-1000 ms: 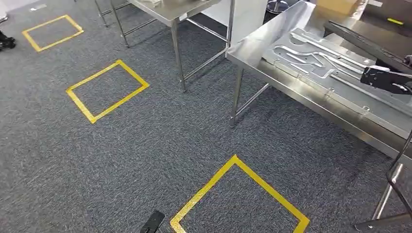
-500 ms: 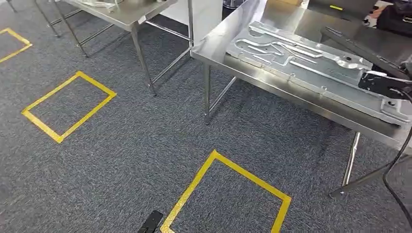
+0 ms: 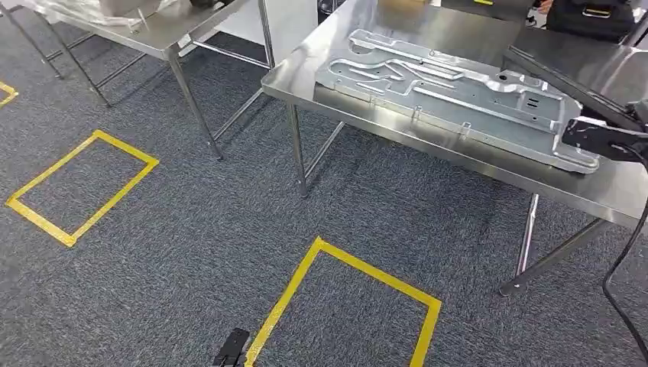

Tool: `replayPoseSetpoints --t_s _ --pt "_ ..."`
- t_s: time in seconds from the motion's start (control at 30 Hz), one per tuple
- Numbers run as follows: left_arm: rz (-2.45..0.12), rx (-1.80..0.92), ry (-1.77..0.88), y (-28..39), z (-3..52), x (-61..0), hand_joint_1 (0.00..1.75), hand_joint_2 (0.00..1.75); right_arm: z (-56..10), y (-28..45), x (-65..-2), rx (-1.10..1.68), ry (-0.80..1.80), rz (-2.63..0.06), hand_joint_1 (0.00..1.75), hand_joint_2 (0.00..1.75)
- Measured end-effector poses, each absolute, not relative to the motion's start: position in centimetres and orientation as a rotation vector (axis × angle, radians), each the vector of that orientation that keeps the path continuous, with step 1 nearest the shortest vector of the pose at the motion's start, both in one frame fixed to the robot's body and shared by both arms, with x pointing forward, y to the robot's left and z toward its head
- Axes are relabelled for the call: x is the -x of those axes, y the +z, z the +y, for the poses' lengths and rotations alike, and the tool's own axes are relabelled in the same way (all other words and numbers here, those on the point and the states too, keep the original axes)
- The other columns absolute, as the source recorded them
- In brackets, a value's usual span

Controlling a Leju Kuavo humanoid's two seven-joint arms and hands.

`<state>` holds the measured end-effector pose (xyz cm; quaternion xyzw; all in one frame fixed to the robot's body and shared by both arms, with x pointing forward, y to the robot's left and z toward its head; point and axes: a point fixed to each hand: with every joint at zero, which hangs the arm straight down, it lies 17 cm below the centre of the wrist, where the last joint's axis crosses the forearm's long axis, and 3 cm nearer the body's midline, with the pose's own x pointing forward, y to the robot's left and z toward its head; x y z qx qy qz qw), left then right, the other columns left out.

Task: Take the parts from the cabinet and place them on the table.

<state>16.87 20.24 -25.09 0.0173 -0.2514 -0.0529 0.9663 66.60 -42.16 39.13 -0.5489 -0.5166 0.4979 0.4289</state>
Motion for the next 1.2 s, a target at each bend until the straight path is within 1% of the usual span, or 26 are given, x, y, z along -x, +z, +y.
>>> replayPoseSetpoints --t_s 0.17,0.47,0.63,1.2 --pt "-0.502 -0.048 -0.111 -25.2 20.6 -16.9 0.0 1.75 -42.4 39.4 -66.5 1.387 1.237 -1.297 1.75 1.75" --pt "-0.5 -0.053 -0.11 -25.1 20.3 -16.9 0.0 1.75 -45.9 39.6 -65.6 1.418 1.213 -1.274 1.75 1.75" --pt "-0.507 -0.052 -0.11 -25.1 20.3 -17.0 0.0 1.75 -46.3 39.8 -65.2 1.422 1.217 -1.285 1.75 1.75" --pt "-0.515 -0.032 -0.133 -25.0 19.6 -17.0 0.0 1.75 -49.0 37.4 -63.5 1.435 1.21 -1.238 1.75 1.75"
